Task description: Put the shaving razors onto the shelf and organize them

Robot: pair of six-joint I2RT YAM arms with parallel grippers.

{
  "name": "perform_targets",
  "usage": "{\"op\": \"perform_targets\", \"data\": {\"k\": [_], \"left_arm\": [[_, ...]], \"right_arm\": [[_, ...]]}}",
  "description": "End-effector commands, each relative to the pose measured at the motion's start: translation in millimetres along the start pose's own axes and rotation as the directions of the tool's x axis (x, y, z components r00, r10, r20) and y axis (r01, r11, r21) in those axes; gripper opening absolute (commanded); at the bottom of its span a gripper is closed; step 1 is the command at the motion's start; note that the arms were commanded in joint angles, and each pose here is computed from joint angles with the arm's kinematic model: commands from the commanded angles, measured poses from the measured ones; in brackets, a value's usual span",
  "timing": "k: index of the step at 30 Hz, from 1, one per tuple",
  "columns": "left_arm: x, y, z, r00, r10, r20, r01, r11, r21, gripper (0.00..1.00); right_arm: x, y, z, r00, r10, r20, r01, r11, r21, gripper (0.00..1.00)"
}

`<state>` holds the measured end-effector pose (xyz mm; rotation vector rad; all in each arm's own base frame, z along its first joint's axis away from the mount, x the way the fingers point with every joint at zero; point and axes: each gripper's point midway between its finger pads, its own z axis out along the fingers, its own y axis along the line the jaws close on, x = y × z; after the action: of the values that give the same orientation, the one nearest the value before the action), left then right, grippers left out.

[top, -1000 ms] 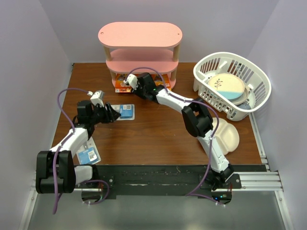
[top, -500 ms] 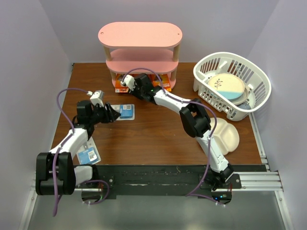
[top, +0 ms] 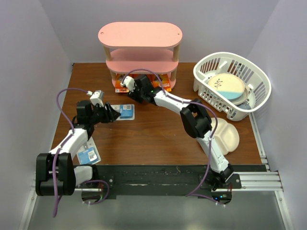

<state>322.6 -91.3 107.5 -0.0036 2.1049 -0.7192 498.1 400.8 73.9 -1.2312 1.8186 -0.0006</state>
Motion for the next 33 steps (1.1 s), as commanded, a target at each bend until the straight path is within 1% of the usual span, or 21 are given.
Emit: {"op": "perform_targets", "data": {"k": [1, 2, 3, 5, 7, 9, 10, 12, 13, 14, 16, 18, 19, 22, 23, 25, 28, 29, 31, 32, 33], "left_arm": [[-14, -2, -3, 0.999, 0.017, 0.047, -0.017, 1.0, 0.004, 0.53], [-13, -2, -3, 0.999, 0.012, 0.046, -0.012, 1.0, 0.007, 0.53], [-14, -2, -2, 0.999, 0.009, 0.05, -0.009, 1.0, 0.005, 0.53], [-16, -2, -1, 0.998, 0.0, 0.056, 0.0, 1.0, 0.009, 0.53], [-21, -2, -1, 0.998, -0.007, 0.063, 0.006, 1.0, 0.011, 0.54], [-25, 1, -1, 0.996, -0.05, 0.069, 0.05, 0.999, -0.009, 0.55], [-20, 8, -2, 0.994, -0.093, 0.05, 0.095, 0.995, -0.034, 0.56], [-12, 17, -5, 0.985, -0.172, 0.031, 0.173, 0.982, -0.079, 0.56], [-13, 22, -8, 0.981, -0.192, 0.039, 0.195, 0.975, -0.104, 0.58], [-9, 26, -10, 0.973, -0.226, 0.037, 0.229, 0.965, -0.126, 0.58], [-7, 34, -16, 0.963, -0.264, 0.053, 0.269, 0.948, -0.168, 0.6], [-5, 41, -20, 0.953, -0.295, 0.073, 0.303, 0.929, -0.21, 0.61], [-2, 46, -23, 0.947, -0.312, 0.073, 0.32, 0.917, -0.238, 0.62], [-1, 55, -30, 0.941, -0.325, 0.092, 0.337, 0.899, -0.28, 0.63], [0, 58, -31, 0.941, -0.325, 0.094, 0.338, 0.895, -0.29, 0.63], [1, 59, -32, 0.942, -0.323, 0.093, 0.336, 0.896, -0.291, 0.63], [-4, 58, -34, 0.954, -0.289, 0.08, 0.3, 0.913, -0.277, 0.64], [-14, 57, -34, 0.968, -0.238, 0.077, 0.25, 0.929, -0.272, 0.64], [-18, 56, -34, 0.98, -0.192, 0.047, 0.197, 0.944, -0.264, 0.64], [-32, 54, -34, 0.992, -0.122, 0.044, 0.129, 0.958, -0.255, 0.64], [-32, 52, -34, 0.994, -0.105, 0.014, 0.106, 0.965, -0.241, 0.64]], "right_arm": [[-81, -34, -70, 0.985, 0.017, 0.172, -0.025, 0.998, 0.049, 0.73], [-91, -37, -84, 0.981, 0.025, 0.193, -0.034, 0.999, 0.042, 0.74], [-96, -29, -89, 0.977, 0.035, 0.208, -0.035, 0.999, -0.001, 0.75], [-92, -18, -96, 0.979, 0.077, 0.191, -0.068, 0.996, -0.054, 0.78], [-85, 6, -103, 0.978, 0.092, 0.185, -0.059, 0.983, -0.175, 0.8], [-77, 28, -109, 0.978, 0.096, 0.183, -0.044, 0.962, -0.271, 0.84], [-67, 52, -113, 0.981, 0.104, 0.164, -0.035, 0.926, -0.376, 0.85], [-59, 74, -118, 0.983, 0.105, 0.151, -0.022, 0.881, -0.473, 0.88], [-53, 89, -120, 0.983, 0.106, 0.151, -0.007, 0.842, -0.54, 0.9], [-52, 94, -120, 0.982, 0.109, 0.152, -0.005, 0.828, -0.561, 0.99], [-51, 103, -110, 0.982, 0.132, 0.135, -0.026, 0.805, -0.593, 0.99], [-63, 100, -105, 0.978, 0.138, 0.156, -0.019, 0.805, -0.593, 0.99], [-60, 103, -96, 0.979, 0.14, 0.152, -0.022, 0.801, -0.598, 0.99], [-72, 104, -86, 0.973, 0.129, 0.194, 0.011, 0.805, -0.593, 0.99], [-66, 110, -77, 0.975, 0.121, 0.184, 0.015, 0.797, -0.604, 0.99], [-72, 116, -73, 0.973, 0.097, 0.21, 0.053, 0.791, -0.609, 0.99], [-67, 129, -61, 0.974, 0.08, 0.214, 0.074, 0.778, -0.624, 0.99], [-66, 132, -58, 0.975, 0.074, 0.211, 0.076, 0.78, -0.622, 0.99], [-64, 136, -49, 0.975, 0.073, 0.208, 0.074, 0.783, -0.618, 0.99], [-62, 137, -46, 0.976, 0.072, 0.207, 0.073, 0.784, -0.617, 0.99], [-57, 142, -38, 0.978, 0.065, 0.196, 0.072, 0.782, -0.619, 0.99]]}}
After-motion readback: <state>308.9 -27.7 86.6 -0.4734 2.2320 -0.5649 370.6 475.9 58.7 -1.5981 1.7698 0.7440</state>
